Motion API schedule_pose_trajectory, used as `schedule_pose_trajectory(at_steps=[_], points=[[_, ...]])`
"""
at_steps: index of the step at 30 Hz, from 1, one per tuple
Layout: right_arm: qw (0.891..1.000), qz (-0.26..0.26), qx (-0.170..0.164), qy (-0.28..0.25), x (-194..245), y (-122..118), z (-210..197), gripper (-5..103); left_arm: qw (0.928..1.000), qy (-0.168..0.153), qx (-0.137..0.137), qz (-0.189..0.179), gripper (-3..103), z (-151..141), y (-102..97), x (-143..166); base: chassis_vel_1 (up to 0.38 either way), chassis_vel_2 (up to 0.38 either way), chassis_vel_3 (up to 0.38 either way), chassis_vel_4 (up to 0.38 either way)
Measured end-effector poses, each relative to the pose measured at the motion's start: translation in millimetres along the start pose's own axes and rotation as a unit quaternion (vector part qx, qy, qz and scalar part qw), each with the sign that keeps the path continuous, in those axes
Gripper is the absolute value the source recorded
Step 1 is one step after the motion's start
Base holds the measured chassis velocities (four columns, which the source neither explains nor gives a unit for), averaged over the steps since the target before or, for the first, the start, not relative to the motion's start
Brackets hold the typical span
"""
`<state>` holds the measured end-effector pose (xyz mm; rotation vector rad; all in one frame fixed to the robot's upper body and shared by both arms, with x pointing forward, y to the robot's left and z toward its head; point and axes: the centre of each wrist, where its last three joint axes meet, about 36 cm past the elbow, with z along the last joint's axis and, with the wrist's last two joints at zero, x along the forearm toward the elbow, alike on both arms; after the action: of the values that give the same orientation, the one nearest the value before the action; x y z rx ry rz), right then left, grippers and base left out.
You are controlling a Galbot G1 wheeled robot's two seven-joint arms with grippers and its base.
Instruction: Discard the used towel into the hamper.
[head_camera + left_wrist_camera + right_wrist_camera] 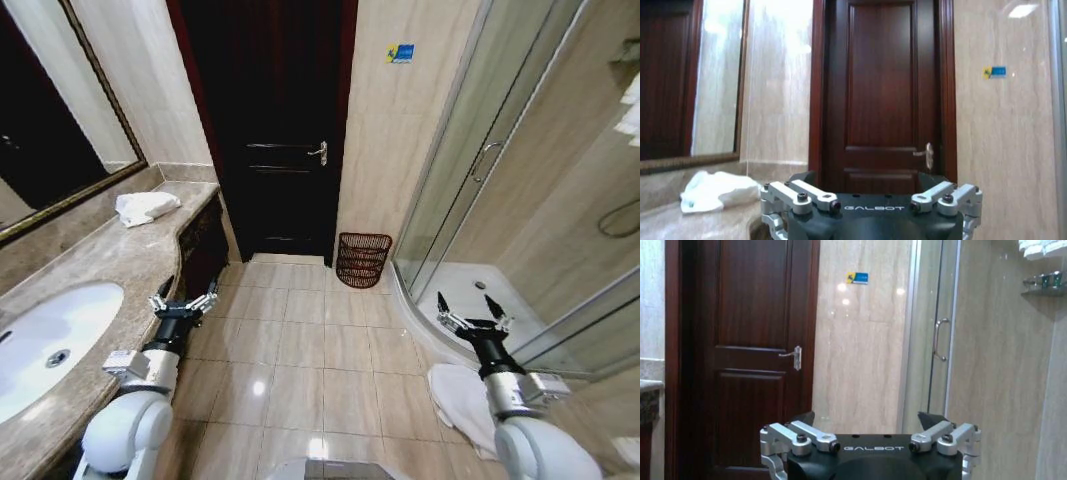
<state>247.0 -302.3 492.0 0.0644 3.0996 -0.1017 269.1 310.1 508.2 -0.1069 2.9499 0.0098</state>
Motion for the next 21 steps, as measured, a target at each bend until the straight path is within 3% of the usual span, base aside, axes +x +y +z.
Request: schedule_pose_trajectory(at_steps=[8,21], points=[[1.000,0.002,0.001,-0.004,-0.4,2.1,0.0,100,0.9998,0.005,0.015,-0.011,100,-6.7,-3.0,-6.6,0.000,0.000,0.000,0.000],[1.000,0.003,-0.002,-0.002,-4.4,6.0,1.5,100,0.9996,0.026,0.002,-0.002,100,-14.5,-4.9,-0.7,0.000,0.000,0.000,0.000]])
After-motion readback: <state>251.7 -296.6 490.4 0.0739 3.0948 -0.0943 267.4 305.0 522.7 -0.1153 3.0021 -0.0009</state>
